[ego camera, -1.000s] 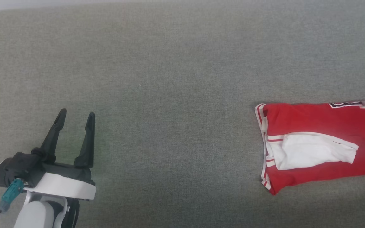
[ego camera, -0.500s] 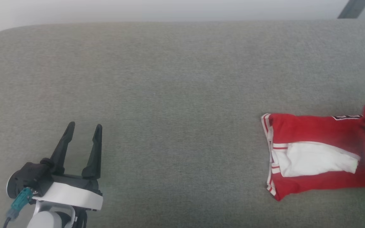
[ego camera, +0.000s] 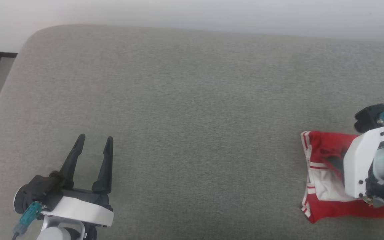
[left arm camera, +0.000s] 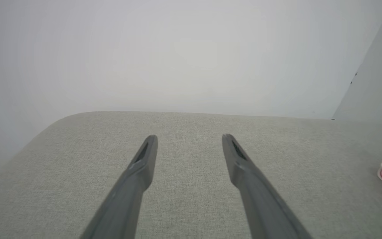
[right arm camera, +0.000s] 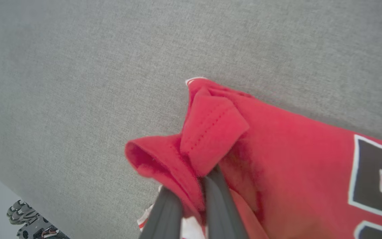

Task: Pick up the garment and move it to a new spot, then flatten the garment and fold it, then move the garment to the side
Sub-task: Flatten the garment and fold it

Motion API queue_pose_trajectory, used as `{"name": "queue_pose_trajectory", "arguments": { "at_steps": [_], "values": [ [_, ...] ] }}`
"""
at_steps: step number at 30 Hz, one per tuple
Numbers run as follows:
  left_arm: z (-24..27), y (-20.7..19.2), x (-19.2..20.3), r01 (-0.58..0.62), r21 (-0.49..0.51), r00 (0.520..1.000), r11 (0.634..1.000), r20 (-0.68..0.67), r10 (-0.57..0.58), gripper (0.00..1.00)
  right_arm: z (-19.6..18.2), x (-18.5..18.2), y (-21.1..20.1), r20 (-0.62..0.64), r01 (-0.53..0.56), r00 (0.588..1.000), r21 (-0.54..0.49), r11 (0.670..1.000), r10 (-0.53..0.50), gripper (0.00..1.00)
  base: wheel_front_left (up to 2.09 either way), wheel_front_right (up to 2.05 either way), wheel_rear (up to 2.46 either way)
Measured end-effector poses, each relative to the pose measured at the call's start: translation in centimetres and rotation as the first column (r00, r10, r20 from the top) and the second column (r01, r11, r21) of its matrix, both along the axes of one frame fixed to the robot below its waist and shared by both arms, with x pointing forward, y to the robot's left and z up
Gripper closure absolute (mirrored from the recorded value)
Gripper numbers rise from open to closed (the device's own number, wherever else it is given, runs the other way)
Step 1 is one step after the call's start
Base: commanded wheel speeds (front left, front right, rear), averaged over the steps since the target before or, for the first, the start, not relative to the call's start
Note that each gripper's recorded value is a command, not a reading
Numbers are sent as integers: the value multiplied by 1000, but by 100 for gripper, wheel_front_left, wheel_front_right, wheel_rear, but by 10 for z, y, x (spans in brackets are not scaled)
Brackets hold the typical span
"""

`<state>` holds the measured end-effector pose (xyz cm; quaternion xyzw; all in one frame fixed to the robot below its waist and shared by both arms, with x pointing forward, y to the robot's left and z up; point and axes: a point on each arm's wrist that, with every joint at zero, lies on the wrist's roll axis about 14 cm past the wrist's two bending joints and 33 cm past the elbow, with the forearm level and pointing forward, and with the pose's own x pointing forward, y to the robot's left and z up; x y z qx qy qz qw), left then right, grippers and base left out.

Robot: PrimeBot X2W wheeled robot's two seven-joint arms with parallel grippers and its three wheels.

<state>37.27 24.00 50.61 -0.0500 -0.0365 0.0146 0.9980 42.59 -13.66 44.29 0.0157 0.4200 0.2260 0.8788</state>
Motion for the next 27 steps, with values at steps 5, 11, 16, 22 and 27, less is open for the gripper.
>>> {"name": "queue_pose_trajectory", "arguments": {
  "at_steps": [5,11,16,22,27],
  "values": [
    [1,3,-3,-13,-2,1000,1000,2,13,0,-11,-6,6,-29,-17,999,-5,1000,17,100,0,0,0],
    [0,0,-7,-6,-6,1000,1000,-1,6,0,-3,-6,7,28,-3,1000,26,1000,2,0,0,0,0],
    [0,-4,-7,10,-13,1000,1000,2,-10,0,21,1,-3,156,28,987,65,998,-38,0,0,0,0],
    [0,-10,-8,34,-17,999,999,2,-34,0,48,9,-27,322,92,939,101,991,-120,0,0,0,0],
    [-2,-16,-10,52,-23,999,998,-4,-52,0,58,9,-55,438,174,870,153,973,-225,0,0,0,0]
  ]
}}
